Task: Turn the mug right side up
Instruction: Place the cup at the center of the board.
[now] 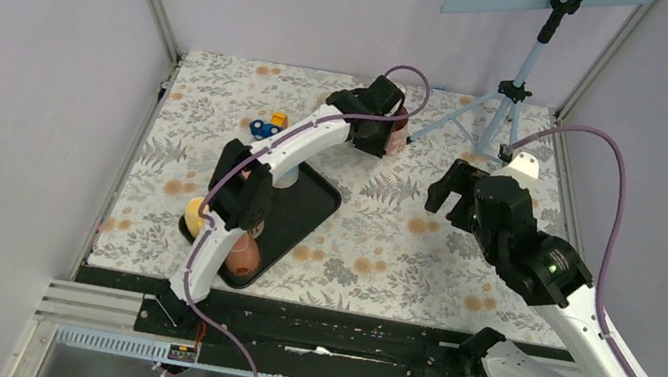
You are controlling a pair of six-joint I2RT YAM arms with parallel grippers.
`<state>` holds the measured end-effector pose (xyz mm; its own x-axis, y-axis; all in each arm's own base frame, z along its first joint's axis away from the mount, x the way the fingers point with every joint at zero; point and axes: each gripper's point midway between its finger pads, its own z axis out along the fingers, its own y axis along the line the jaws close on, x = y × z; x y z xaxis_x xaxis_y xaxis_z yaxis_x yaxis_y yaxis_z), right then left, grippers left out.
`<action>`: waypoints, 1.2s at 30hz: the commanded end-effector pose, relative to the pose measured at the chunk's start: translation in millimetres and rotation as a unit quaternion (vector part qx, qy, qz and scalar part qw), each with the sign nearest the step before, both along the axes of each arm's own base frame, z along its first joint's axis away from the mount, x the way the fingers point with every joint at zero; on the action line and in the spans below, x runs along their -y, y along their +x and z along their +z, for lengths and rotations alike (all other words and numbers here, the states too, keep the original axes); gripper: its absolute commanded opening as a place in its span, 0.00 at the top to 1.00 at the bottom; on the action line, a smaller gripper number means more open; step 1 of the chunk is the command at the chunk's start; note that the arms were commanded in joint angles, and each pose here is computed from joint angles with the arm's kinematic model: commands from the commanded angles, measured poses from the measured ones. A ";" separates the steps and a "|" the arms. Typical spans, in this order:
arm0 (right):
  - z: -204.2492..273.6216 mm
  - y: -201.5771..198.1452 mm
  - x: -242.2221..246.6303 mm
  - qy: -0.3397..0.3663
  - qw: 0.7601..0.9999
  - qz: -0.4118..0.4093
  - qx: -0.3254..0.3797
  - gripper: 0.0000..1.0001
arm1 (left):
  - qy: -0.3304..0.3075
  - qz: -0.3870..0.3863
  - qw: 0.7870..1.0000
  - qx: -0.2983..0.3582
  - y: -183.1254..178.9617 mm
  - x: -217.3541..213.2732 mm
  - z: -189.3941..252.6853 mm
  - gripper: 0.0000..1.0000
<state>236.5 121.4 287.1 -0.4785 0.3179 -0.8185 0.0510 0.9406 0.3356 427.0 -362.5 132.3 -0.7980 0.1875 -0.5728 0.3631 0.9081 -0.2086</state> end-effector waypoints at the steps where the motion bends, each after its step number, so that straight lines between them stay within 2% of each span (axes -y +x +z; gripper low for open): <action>1: 9.0 0.2 -9.4 0.018 1.000 0.011 -0.004 0.00 | -0.033 0.008 0.994 0.109 31.4 20.3 61.6 1.00; 15: 9.6 0.1 -14.0 0.026 0.999 0.019 -0.005 0.00 | -0.008 0.019 0.996 0.085 38.5 28.5 19.2 1.00; 36: 11.0 2.0 -25.4 0.040 0.999 0.035 -0.010 0.00 | -0.001 0.022 0.996 0.081 41.5 29.1 15.0 0.98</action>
<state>236.6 141.9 284.9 -0.5364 0.3170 -0.7822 0.0054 0.9281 0.3723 441.1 -377.4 97.0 -0.7983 0.2252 -0.5586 0.3522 0.9269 -0.1296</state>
